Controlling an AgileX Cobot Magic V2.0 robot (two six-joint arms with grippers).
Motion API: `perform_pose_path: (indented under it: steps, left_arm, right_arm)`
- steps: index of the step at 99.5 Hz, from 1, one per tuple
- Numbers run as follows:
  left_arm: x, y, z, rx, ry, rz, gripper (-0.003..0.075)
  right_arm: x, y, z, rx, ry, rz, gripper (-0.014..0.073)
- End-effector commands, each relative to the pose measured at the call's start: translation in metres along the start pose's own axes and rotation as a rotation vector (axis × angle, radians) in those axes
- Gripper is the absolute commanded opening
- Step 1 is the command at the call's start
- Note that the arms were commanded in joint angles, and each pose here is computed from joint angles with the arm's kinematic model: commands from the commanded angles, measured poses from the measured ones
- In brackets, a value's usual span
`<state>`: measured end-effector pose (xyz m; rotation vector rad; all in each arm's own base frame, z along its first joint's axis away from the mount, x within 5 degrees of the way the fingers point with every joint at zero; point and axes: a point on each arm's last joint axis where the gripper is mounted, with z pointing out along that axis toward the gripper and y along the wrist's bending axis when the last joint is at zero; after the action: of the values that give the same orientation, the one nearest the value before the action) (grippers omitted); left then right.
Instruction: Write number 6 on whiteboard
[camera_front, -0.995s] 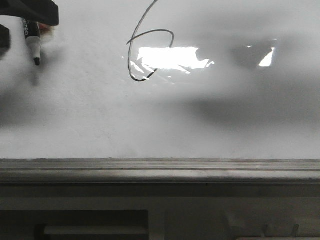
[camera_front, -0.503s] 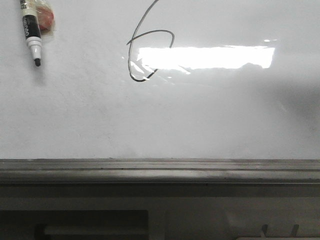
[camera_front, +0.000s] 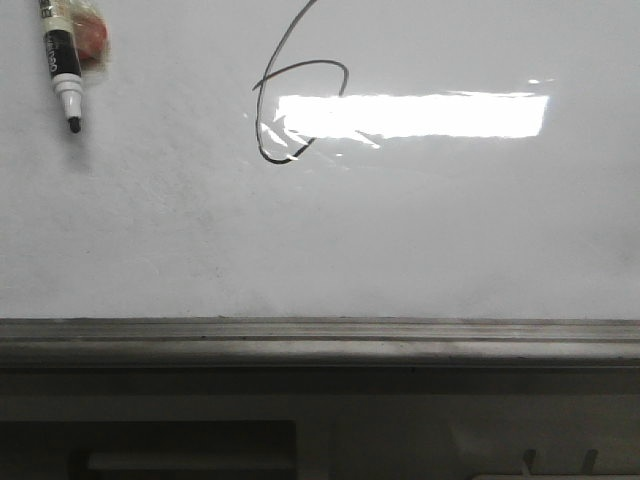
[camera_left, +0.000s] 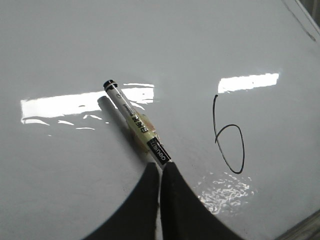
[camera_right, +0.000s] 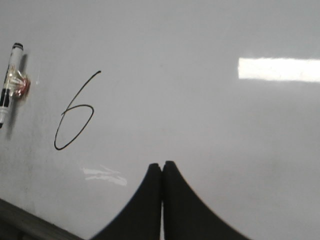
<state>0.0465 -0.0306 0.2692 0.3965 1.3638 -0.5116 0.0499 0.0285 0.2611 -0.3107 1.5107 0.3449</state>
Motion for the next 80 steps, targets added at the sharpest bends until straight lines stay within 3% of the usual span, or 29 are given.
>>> perform_pose_path:
  steps: [1, 80]
  left_arm:
    - [-0.0093, 0.0005, -0.0019, -0.007, -0.032, -0.018, -0.002]
    - [-0.0087, -0.0003, -0.0018, 0.003, -0.031, -0.043, -0.002]
  right_arm:
    - [-0.0118, -0.0054, -0.0034, 0.067, -0.092, 0.006, -0.0066]
    - [-0.012, -0.0056, -0.0034, 0.069, -0.094, 0.006, -0.0066]
